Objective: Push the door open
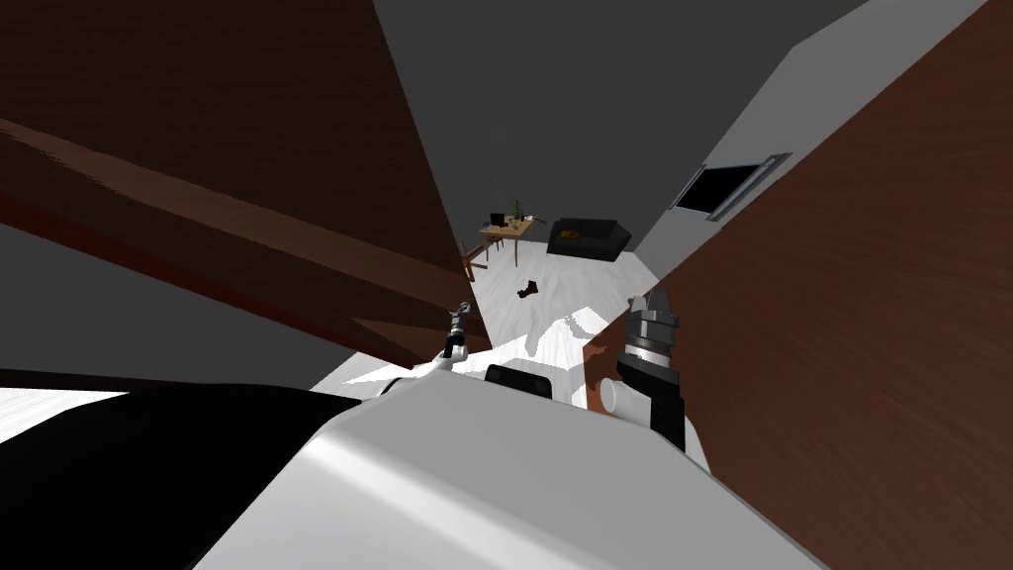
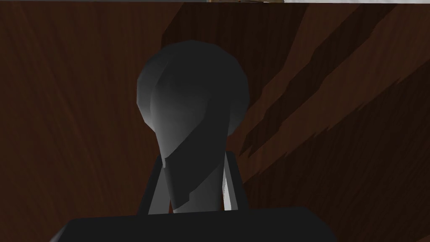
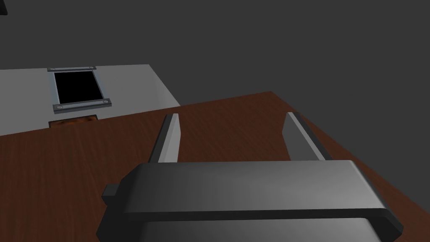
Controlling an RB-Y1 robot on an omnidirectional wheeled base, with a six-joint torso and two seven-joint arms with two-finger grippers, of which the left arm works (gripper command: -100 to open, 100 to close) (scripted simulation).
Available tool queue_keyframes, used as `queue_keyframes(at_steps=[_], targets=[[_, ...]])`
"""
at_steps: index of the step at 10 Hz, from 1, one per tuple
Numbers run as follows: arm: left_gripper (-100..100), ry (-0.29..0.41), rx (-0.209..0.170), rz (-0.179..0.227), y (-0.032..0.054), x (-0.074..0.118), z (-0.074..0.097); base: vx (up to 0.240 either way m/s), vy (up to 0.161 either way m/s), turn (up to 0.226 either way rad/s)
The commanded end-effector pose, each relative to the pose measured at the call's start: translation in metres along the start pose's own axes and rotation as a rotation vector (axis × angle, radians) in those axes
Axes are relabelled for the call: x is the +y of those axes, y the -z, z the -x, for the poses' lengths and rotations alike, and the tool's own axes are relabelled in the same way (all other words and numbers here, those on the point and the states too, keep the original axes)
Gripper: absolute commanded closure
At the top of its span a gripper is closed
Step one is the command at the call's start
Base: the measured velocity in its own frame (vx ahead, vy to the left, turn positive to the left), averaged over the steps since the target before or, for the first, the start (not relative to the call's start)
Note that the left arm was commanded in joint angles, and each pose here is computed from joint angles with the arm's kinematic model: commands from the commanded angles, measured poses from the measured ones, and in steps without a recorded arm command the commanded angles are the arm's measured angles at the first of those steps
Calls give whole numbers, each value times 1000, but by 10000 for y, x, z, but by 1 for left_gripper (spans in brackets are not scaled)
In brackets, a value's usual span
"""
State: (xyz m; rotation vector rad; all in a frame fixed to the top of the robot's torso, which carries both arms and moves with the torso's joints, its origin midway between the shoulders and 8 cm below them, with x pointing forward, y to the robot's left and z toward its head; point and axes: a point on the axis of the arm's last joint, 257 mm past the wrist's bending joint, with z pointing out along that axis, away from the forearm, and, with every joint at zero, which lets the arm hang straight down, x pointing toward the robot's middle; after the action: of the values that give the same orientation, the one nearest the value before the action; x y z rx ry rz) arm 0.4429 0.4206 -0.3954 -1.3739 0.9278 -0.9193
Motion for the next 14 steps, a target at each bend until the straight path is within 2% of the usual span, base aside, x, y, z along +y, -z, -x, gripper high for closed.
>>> queue_keyframes(at_steps=[1,3,4,9,12,13,14], targets=[[100,-1,-17,-5,-14,-22,79,158,-23,35],[100,0,-44,-5,-11,-25,196,183,-23,40],[100,0,-44,-5,-11,-25,196,142,8,31],[100,0,-131,-7,14,-35,566,189,-19,45],[100,1,-170,-9,33,-40,731,205,-13,47],[100,0,-165,-2,39,-12,705,75,-1,29],[100,0,-190,-7,45,-33,818,140,12,37]])
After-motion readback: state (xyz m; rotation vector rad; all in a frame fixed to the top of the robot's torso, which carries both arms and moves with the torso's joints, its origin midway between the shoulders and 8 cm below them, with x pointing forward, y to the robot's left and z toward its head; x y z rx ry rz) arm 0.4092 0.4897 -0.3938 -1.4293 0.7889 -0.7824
